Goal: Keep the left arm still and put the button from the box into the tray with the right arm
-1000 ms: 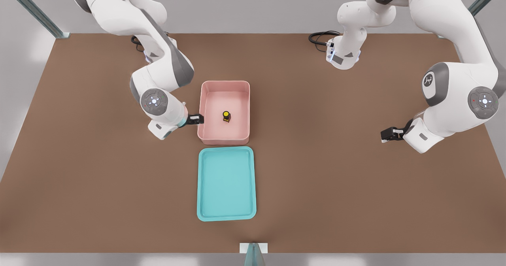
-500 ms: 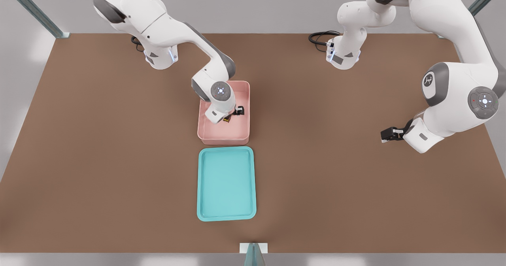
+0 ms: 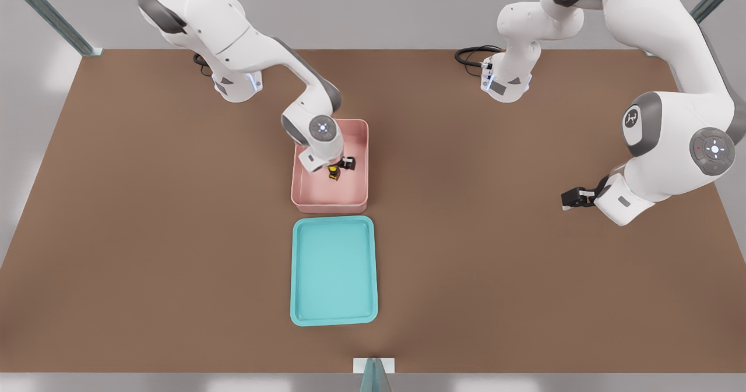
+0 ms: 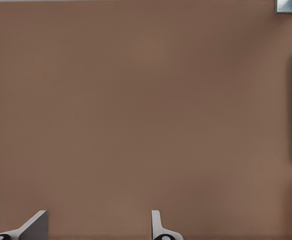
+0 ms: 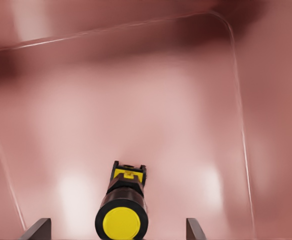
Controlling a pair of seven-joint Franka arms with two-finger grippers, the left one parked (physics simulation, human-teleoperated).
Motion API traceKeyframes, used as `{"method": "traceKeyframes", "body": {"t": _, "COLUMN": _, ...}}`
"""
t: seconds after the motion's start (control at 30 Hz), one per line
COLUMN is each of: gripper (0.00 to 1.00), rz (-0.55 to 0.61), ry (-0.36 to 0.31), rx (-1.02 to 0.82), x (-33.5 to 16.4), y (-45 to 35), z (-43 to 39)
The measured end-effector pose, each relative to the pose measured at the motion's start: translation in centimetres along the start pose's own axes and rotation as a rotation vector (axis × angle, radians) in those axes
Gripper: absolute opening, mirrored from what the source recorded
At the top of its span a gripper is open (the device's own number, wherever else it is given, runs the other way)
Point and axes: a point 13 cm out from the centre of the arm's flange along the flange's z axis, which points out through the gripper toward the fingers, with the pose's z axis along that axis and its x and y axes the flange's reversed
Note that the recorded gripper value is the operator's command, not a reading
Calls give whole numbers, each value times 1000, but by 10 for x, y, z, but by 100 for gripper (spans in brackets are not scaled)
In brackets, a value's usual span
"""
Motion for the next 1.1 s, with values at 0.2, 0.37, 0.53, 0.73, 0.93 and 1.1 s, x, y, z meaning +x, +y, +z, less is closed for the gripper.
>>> {"method": "traceKeyframes", "body": {"t": 0.2, "gripper": 100, "rz": 51, "ry": -13, "rx": -17, "x": -1, "y": 1, "z": 3}}
{"method": "traceKeyframes", "body": {"t": 0.37, "gripper": 81, "rz": 85, "ry": -13, "rx": -28, "x": -1, "y": 3, "z": 7}}
{"method": "traceKeyframes", "body": {"t": 0.53, "gripper": 77, "rz": 113, "ry": -11, "rx": -26, "x": -3, "y": 0, "z": 15}}
{"method": "traceKeyframes", "body": {"t": 0.73, "gripper": 43, "rz": 140, "ry": -17, "rx": -35, "x": -4, "y": 0, "z": 16}}
{"method": "traceKeyframes", "body": {"t": 0.93, "gripper": 41, "rz": 166, "ry": -32, "rx": -50, "x": -9, "y": 2, "z": 6}}
{"method": "traceKeyframes", "body": {"t": 1.1, "gripper": 41, "rz": 188, "ry": -76, "rx": -75, "x": -20, "y": 6, "z": -31}}
